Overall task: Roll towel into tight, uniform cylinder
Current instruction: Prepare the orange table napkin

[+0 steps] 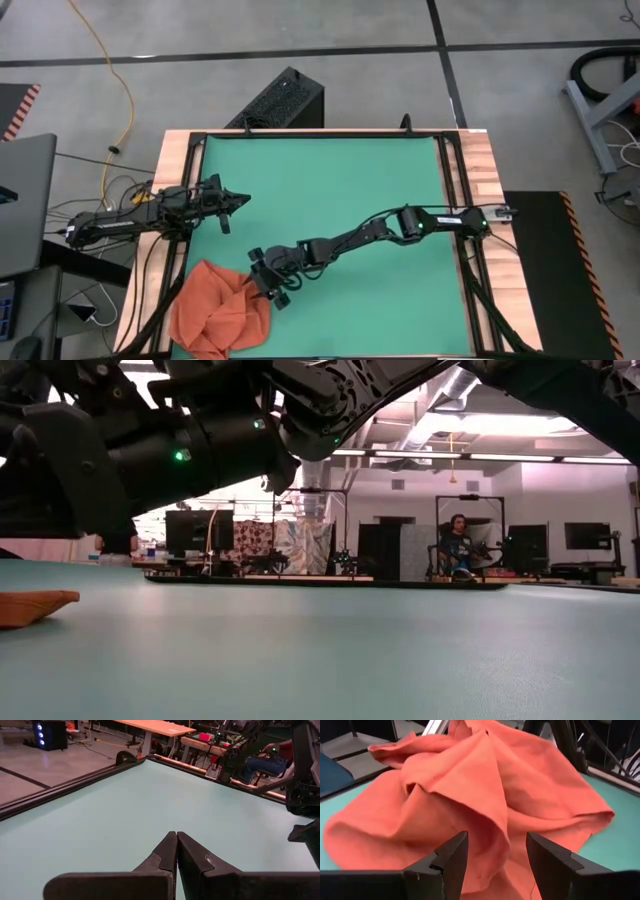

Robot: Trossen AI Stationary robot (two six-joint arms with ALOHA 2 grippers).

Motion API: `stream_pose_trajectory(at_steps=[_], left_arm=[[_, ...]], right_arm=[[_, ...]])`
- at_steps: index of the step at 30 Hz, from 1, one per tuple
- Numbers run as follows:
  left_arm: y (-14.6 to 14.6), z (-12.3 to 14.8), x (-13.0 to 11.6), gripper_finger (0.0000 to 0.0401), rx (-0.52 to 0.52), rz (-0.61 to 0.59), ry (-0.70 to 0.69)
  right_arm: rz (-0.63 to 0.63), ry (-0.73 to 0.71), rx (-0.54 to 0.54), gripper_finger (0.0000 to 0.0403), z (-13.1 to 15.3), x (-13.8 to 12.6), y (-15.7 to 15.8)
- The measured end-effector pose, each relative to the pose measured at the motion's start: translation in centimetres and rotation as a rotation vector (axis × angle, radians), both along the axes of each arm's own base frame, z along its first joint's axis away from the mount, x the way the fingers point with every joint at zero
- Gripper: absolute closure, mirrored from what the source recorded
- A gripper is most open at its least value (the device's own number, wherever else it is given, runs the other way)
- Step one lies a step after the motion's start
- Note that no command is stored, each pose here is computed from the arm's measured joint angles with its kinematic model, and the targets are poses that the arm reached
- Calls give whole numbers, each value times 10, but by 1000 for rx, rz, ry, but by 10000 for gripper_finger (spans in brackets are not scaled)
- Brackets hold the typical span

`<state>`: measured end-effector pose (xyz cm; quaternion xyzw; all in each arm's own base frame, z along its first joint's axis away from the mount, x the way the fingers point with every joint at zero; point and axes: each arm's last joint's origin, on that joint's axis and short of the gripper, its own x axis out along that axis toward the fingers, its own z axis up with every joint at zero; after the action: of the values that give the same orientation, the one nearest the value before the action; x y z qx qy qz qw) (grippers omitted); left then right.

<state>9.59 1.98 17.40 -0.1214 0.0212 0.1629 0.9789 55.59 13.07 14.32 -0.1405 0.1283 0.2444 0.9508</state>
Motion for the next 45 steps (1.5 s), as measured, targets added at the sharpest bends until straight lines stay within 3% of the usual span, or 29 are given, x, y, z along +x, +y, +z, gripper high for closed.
stream_pose_trajectory(at_steps=[15, 21, 26, 30, 34, 39, 45], left_arm=[[0, 0, 0, 401, 1, 1, 1], [0, -1, 0, 401, 0, 1, 6], [0, -1, 0, 401, 0, 1, 6], [0, -1, 0, 401, -1, 1, 6], [-1, 0, 0, 401, -29, -34, -6], [-2, 2, 1, 401, -49, -81, -38], [-2, 9, 1, 401, -27, -60, -107]], right_arm=[[26, -21, 13, 212, -9, 2, 1], [48, -50, 26, 283, -5, 2, 1], [53, -49, 17, 381, -5, 2, 2], [49, -64, 3, 391, -3, 2, 1], [-115, -20, -69, 397, 10, -1, -2], [-404, 55, -235, 400, 60, -18, -13], [-887, 222, -451, 401, 94, -52, -33]])
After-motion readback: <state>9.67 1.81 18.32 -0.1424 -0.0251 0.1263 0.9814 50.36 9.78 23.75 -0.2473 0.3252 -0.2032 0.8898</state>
